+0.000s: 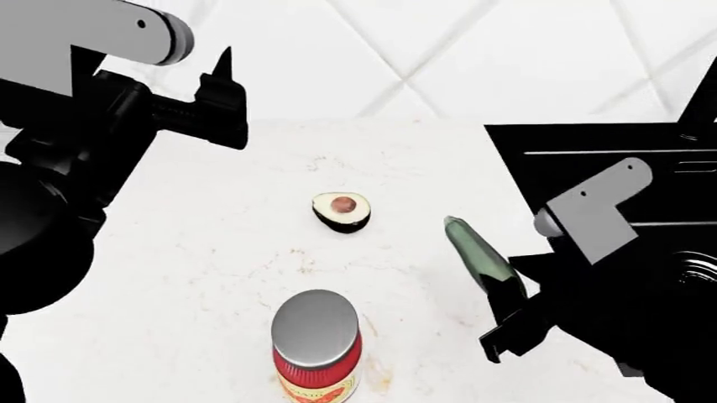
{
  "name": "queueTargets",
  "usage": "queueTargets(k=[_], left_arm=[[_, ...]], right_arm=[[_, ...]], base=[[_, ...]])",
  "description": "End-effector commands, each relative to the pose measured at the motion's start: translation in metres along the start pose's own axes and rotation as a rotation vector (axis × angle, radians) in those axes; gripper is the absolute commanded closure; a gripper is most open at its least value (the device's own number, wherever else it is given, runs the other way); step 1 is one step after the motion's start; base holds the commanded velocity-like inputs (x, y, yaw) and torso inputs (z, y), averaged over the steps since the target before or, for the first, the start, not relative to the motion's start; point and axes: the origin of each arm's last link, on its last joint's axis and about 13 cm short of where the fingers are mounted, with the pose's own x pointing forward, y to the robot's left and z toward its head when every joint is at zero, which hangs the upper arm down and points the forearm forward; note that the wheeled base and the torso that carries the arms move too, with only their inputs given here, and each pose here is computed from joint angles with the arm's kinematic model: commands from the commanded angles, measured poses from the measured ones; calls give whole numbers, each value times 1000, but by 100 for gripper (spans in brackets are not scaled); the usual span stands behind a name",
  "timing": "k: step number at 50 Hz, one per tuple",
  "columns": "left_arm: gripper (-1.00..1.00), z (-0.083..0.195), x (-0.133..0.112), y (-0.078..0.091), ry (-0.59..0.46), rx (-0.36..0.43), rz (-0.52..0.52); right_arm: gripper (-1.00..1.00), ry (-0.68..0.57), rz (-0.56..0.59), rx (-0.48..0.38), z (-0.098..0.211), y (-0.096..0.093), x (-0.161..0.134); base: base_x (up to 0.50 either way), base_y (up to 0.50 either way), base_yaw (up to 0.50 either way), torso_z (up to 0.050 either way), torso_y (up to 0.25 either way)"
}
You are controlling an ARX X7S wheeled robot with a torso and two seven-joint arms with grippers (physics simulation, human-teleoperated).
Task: Pick up the fruits and vegetables and place them in the sink. Turn on the sink faucet to wash them. Then turn the sink off and put them in the tray.
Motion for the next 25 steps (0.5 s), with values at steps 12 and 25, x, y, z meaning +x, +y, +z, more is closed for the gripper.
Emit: queueTargets(k=[12,25], left_arm=[[-100,7,63,-12,60,-2,-122],[-100,8,63,-12,30,-34,-88]], right_arm=[[100,-228,-169,29,31,-14,-23],[100,-246,-179,22,31,-14,-22]], base=[[0,0,0,0,0],[0,0,0,0,0]])
